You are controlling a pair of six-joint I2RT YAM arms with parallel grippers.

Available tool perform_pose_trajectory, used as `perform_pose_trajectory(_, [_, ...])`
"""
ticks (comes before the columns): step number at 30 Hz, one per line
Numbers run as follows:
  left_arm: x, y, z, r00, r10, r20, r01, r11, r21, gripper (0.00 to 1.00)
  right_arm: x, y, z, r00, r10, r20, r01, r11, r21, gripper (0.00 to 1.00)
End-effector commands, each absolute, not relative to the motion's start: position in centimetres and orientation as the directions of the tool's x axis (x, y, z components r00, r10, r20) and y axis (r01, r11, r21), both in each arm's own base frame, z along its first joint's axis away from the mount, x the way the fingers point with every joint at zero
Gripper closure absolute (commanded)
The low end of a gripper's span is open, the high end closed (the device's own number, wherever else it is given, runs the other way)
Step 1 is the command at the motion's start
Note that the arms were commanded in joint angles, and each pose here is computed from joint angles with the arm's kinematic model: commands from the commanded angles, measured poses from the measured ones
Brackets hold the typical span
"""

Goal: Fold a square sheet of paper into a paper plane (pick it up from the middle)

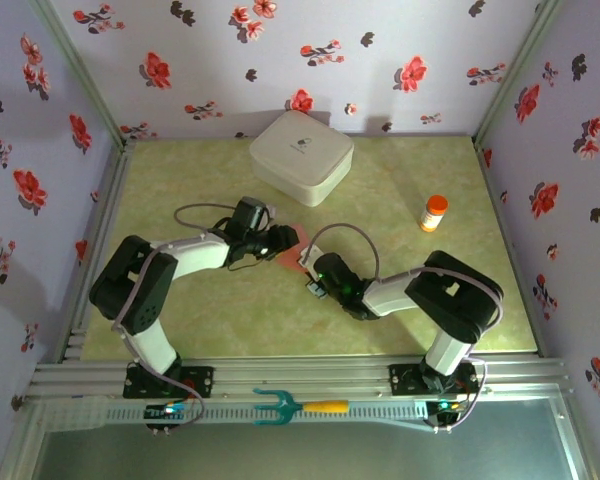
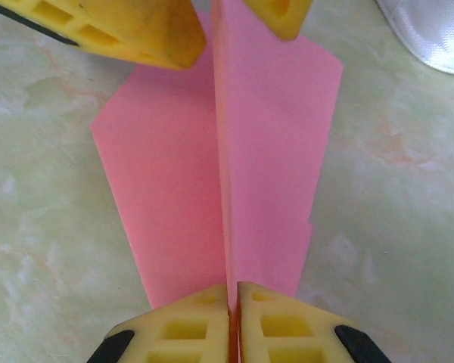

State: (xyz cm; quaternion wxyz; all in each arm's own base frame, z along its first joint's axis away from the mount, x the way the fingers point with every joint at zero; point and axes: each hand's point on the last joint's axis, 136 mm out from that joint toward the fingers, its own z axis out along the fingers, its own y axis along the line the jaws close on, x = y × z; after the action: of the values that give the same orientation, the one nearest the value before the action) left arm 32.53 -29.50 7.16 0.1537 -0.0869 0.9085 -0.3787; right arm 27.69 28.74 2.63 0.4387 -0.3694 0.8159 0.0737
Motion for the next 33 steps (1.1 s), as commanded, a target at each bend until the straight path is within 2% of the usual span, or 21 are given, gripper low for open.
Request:
perform_pose_trajectory(1, [32.9,-26.7,8.3,-0.902,-0.326,-0.282,-0.077,0.765,-0.639,0.47,27.7,29.4,2.3,-0.419,-0.466,-0.779,-0.658,0.747,-0.093,0.89])
perform_pose_trajectory(3, [32.9,-25.4,8.7,-0.885,-0.354,-0.302,-0.098,0.776,-0.623,0.40,27.6,29.7,2.3,-0.446,-0.437,-0.781,-0.657,0.753,-0.045,0.89])
perform_pose_trajectory(6, [33.1,-24.2,9.6,-0.861,-0.387,-0.331,-0.108,0.774,-0.624,0.37,27.5,29.8,2.1,-0.478,-0.409,-0.777,-0.656,0.755,0.006,0.89])
perform_pose_trajectory(12, [33.3,-24.2,10.5,-0.855,-0.389,-0.343,-0.086,0.759,-0.646,0.37,27.7,29.5,1.7,-0.620,-0.286,-0.730,-0.600,0.773,0.206,0.91])
perform_pose_trajectory(20, [33.3,-25.4,9.7,-0.876,-0.375,-0.304,-0.079,0.732,-0.677,0.55,27.4,29.9,2.1,-0.710,-0.187,-0.679,-0.558,0.737,0.381,0.89])
perform_pose_trajectory(27, [33.2,-26.6,8.8,-0.899,-0.353,-0.260,-0.077,0.711,-0.699,0.78,27.7,29.6,1.9,-0.748,-0.129,-0.651,-0.513,0.735,0.444,0.88])
perform_pose_trajectory(33, [33.2,-27.6,8.4,-0.911,-0.338,-0.234,-0.071,0.690,-0.721,0.80,27.8,29.4,1.6,-0.770,-0.094,-0.631,-0.485,0.730,0.481,0.89])
